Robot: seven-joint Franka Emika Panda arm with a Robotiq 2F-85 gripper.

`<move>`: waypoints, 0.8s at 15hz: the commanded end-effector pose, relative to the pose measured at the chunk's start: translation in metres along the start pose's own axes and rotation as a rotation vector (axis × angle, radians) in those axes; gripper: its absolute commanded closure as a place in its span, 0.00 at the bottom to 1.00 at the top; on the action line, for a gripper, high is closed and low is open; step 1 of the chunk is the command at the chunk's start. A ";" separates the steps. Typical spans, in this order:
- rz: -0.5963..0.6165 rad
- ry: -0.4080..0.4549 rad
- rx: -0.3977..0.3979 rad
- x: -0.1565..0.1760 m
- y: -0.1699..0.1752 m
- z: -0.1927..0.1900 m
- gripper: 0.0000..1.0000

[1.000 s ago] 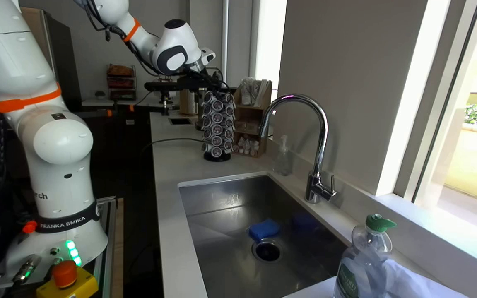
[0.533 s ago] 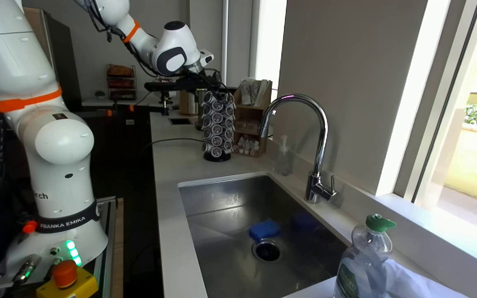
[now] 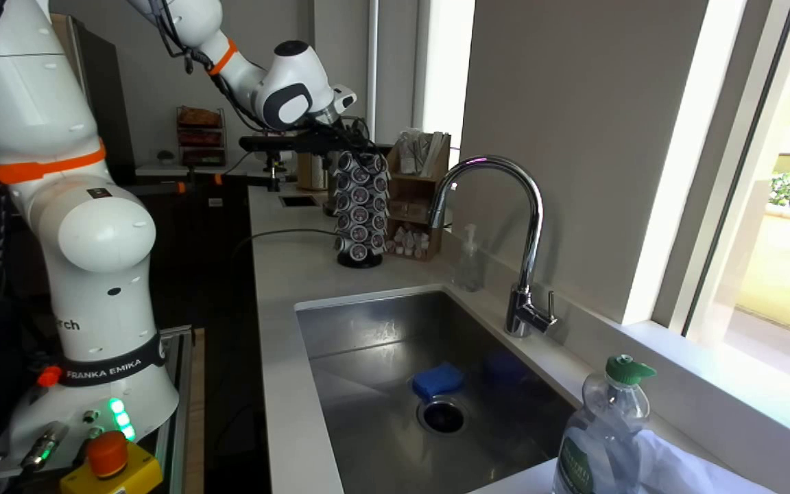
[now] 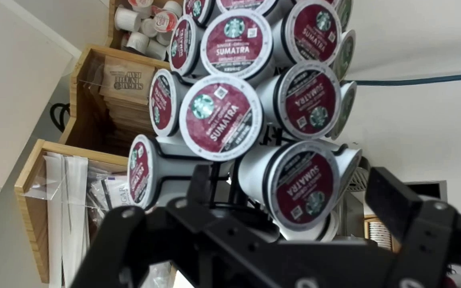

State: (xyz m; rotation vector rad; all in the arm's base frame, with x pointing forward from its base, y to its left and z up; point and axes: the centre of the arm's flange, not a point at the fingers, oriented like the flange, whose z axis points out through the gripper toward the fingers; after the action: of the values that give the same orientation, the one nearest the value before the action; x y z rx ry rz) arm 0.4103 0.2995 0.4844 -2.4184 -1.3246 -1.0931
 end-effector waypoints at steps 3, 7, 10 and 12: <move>0.004 0.037 -0.013 0.010 -0.003 0.012 0.00; 0.001 0.043 -0.013 0.014 -0.003 0.017 0.00; 0.000 0.042 -0.013 0.015 -0.003 0.018 0.00; 0.000 0.043 -0.011 0.015 -0.003 0.019 0.26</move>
State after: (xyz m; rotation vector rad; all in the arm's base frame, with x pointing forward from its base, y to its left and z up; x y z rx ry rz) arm 0.4201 0.3132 0.4838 -2.3969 -1.3183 -1.1303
